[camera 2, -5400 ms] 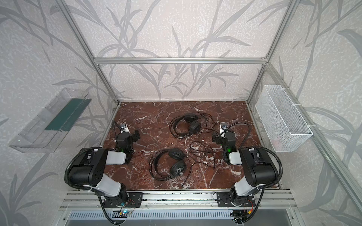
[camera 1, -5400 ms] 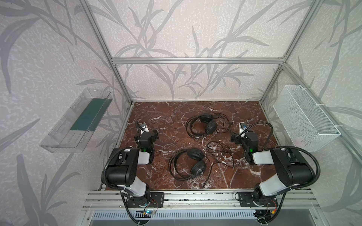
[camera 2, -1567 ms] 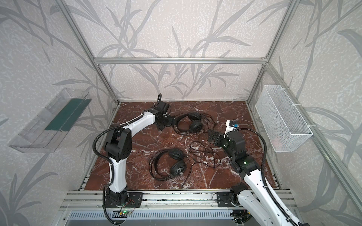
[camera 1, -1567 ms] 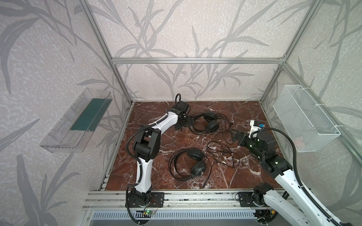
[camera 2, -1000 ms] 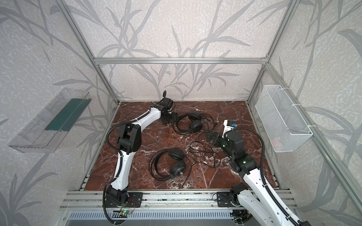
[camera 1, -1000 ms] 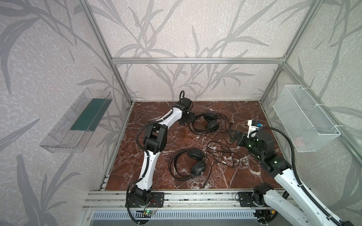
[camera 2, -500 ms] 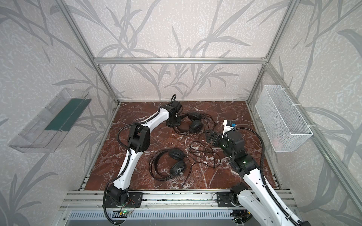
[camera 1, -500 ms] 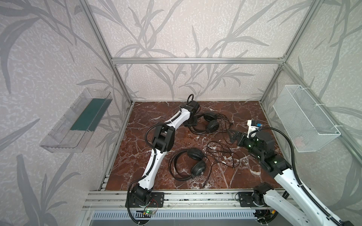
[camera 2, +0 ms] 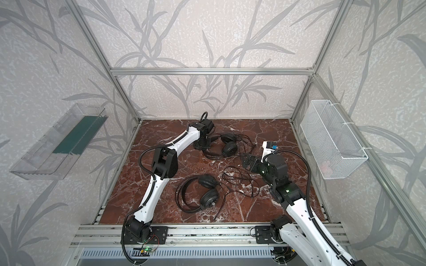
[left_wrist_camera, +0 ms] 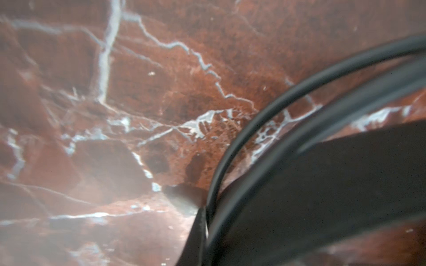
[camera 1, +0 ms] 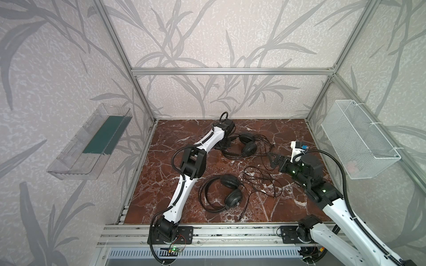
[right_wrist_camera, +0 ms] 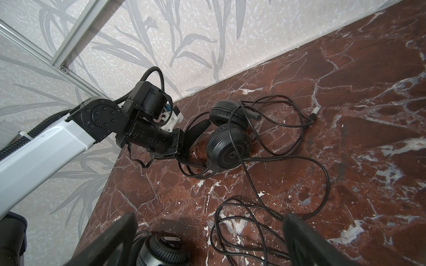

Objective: Wrap the headphones
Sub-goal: 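Lift the headband with the left gripper while the right gripper reaches toward it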

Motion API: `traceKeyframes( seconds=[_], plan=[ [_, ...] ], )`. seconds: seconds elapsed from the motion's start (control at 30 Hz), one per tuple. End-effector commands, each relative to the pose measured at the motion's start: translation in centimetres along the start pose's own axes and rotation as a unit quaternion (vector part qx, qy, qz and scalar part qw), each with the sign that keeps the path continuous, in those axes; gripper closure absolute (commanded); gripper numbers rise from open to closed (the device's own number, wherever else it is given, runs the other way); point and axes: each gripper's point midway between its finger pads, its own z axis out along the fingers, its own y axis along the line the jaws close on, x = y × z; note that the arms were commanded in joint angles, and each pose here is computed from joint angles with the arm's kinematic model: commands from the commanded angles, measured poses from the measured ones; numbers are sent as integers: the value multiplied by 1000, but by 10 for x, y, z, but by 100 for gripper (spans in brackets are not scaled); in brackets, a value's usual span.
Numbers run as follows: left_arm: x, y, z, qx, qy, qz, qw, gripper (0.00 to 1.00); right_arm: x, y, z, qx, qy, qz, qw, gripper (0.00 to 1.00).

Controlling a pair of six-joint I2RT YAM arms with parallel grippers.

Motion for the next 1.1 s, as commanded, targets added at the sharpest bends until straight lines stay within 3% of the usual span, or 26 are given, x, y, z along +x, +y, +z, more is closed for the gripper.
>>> traceKeyframes(
  seconds=[0.0,0.13,0.27,0.37,0.57,0.63,0.77,0.93,1.07],
  plan=[
    [2,24,-27,-33,4,6,999,100,-11,12,-6,-19,-14,-16,1000,1],
    [-23,35,-95,-14,-73,-19,997,100,-19,24,-13,-43,-25,-29,998,1],
    [-36,51,-177,6,-164,-56,985,100,-32,43,-26,-82,-48,-42,995,1],
    [-31,76,-231,-3,-214,-88,973,100,-45,57,-39,-111,-72,-55,990,1],
    [0,96,-309,57,-284,-90,953,100,-64,91,-62,-183,-104,-66,975,1],
    [11,109,-330,57,-310,-94,944,100,-71,100,-69,-199,-113,-73,971,1],
    [37,134,-353,39,-312,-97,944,100,-82,124,-75,-251,-119,-76,958,1],
    [60,170,-384,0,-346,-124,930,100,-69,168,-73,-372,-54,-54,925,2],
    [70,193,-396,-42,-360,-144,921,100,-46,207,-84,-415,-33,-118,902,3]
  ],
)
